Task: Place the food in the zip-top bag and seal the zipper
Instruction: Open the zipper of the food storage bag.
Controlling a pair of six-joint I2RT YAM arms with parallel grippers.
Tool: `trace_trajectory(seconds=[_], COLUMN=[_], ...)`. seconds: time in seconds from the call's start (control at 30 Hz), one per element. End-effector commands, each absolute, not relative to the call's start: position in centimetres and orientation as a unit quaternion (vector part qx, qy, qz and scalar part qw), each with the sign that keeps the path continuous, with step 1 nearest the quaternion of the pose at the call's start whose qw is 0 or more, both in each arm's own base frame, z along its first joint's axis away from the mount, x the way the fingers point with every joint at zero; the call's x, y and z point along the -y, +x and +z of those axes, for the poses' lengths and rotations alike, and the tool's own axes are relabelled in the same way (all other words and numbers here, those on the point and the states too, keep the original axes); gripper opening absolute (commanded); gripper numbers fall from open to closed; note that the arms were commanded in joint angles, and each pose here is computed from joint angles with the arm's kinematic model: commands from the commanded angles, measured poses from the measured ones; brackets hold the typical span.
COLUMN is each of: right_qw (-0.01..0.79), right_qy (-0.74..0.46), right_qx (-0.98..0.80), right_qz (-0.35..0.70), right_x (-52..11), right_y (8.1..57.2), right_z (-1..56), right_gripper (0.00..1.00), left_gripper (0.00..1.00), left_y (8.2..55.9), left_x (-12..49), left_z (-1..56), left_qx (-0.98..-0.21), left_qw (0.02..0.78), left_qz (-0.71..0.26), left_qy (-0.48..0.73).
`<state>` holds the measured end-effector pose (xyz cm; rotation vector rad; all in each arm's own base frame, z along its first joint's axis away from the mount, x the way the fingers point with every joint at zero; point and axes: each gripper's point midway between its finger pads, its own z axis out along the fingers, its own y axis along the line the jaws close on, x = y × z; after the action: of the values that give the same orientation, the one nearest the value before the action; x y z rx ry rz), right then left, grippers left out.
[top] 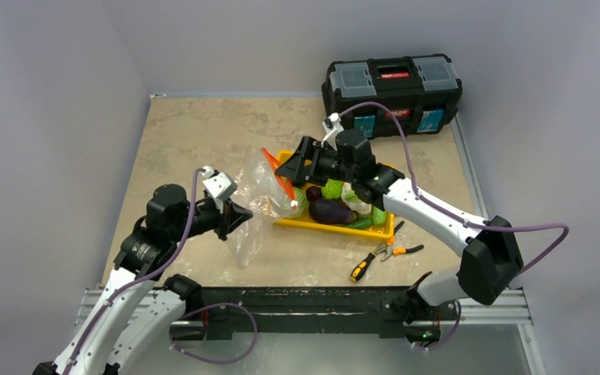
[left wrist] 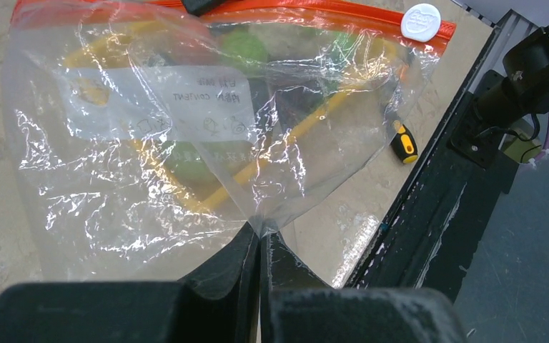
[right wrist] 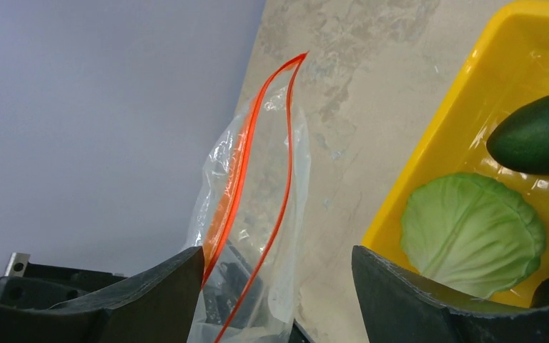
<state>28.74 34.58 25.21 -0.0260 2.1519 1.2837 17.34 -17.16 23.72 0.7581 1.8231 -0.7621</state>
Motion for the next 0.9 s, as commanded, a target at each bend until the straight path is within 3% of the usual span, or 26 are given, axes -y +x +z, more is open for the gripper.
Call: trace_trajectory(seconds=[0.0, 0.33, 0.5, 0.67, 0.87], right_qw=[0.322, 0.376, 0.389, 0.343, 0.322], right_qy=[-0.022, -0.006, 0.024, 0.008, 0.012], right_qx=[-0.792, -0.793, -0.773, -0.791, -0.79], right_qz=[0.519, 0.478, 0.5, 0.507, 0.521], right_x=[-35.0, -32.2, -31.0, -32.9, -34.0], right_y=[28.1, 29.3, 29.6, 29.6, 29.5], right_z=[26.6, 28.8, 29.5, 27.2, 25.9], right_gripper=[0.75, 0.88, 0.82, 0.71, 0.69], left_gripper=[0.0, 0.0, 0.0, 0.0, 0.0], left_y=[17.4, 17.4, 17.2, 17.3, 17.2], left_x=[17.4, 17.7, 17.9, 17.9, 17.8], left_z=[24.9, 24.5, 24.5, 24.5, 24.5], left_qx=[-0.733, -0.733, -0.731, -0.73, -0.73], left_qw=[0.509, 0.503, 0.498, 0.499, 0.502], left_qz=[-0.311, -0.306, -0.31, -0.308, -0.304], left_qy=[0.328, 0.341, 0.349, 0.35, 0.348])
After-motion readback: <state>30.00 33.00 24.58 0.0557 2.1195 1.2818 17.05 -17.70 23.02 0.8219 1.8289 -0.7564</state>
